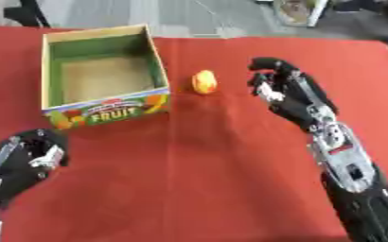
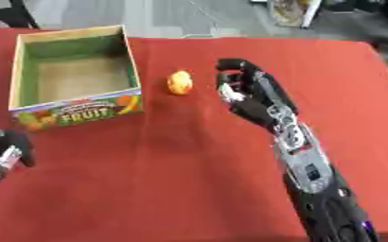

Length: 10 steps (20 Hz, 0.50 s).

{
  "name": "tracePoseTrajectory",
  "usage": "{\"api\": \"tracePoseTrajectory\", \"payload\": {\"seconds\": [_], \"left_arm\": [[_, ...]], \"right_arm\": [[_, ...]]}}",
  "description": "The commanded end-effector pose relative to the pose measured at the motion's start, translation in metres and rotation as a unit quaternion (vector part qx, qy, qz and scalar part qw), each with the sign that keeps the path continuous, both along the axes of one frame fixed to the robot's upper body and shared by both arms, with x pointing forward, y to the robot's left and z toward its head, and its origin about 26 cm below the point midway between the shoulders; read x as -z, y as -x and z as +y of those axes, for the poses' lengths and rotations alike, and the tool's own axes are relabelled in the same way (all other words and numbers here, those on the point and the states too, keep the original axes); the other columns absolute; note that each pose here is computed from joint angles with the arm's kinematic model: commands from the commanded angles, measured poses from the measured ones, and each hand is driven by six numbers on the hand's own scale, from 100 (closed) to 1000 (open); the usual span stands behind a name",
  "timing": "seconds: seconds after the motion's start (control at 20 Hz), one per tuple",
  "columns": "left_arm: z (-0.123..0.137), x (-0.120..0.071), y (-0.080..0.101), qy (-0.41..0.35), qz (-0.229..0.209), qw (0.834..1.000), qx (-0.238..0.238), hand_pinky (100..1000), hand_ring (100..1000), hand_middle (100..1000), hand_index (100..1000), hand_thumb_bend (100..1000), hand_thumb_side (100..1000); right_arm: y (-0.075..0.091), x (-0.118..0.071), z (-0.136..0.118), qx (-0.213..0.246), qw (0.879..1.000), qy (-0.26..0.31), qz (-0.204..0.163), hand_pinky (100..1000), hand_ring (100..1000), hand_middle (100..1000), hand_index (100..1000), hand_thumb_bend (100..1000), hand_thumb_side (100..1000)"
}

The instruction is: Pick up objects on the table and place them in the box.

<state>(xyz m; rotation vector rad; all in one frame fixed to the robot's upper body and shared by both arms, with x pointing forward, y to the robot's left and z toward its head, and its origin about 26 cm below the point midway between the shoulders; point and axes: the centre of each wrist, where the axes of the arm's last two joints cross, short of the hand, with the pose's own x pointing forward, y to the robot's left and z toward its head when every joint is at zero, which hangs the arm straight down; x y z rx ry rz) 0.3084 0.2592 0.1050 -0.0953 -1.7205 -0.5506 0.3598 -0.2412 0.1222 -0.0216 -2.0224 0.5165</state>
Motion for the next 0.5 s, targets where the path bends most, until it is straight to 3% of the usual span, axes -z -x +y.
{"api": "tracePoseTrajectory", "payload": {"seconds": [0.05, 0.2, 0.3, 0.35, 0.4, 0.5], "left_arm": [[0.0036, -0.008, 0.0012, -0.004, -0.013, 1.0, -0.003, 505, 483, 496, 519, 150, 355], [0.0036, -0.008, 0.0012, -0.004, -0.013, 1.0, -0.003, 505, 483, 495, 519, 150, 354], [0.0036, -0.0081, 0.0012, -0.004, -0.014, 1.0, -0.003, 506, 483, 495, 519, 151, 355], [0.0036, -0.0082, 0.0012, -0.004, -0.014, 1.0, -0.003, 506, 483, 495, 519, 151, 355], [0.0035, -0.0081, 0.0012, -0.004, -0.014, 1.0, -0.003, 506, 482, 495, 519, 151, 355], [0.0035, -0.0082, 0.0013, -0.004, -0.014, 1.0, -0.003, 506, 482, 495, 519, 151, 354]], "right_arm": [[-0.0014, -0.0068, -0.0025, -0.002, 1.0, 0.01, -0.011, 614, 683, 759, 834, 100, 439], [-0.0015, -0.0062, -0.0026, -0.003, 1.0, 0.01, -0.01, 612, 683, 755, 832, 100, 480], [-0.0016, -0.0059, -0.0026, -0.004, 1.0, 0.01, -0.009, 610, 683, 752, 831, 190, 520], [-0.0017, -0.0057, -0.0026, -0.005, 1.0, 0.01, -0.009, 610, 683, 752, 831, 190, 520], [-0.0017, -0.0055, -0.0026, -0.005, 1.0, 0.01, -0.008, 608, 681, 749, 828, 266, 534], [-0.0018, -0.0053, -0.0027, -0.005, 1.0, 0.01, -0.008, 606, 679, 746, 826, 291, 539]]}}
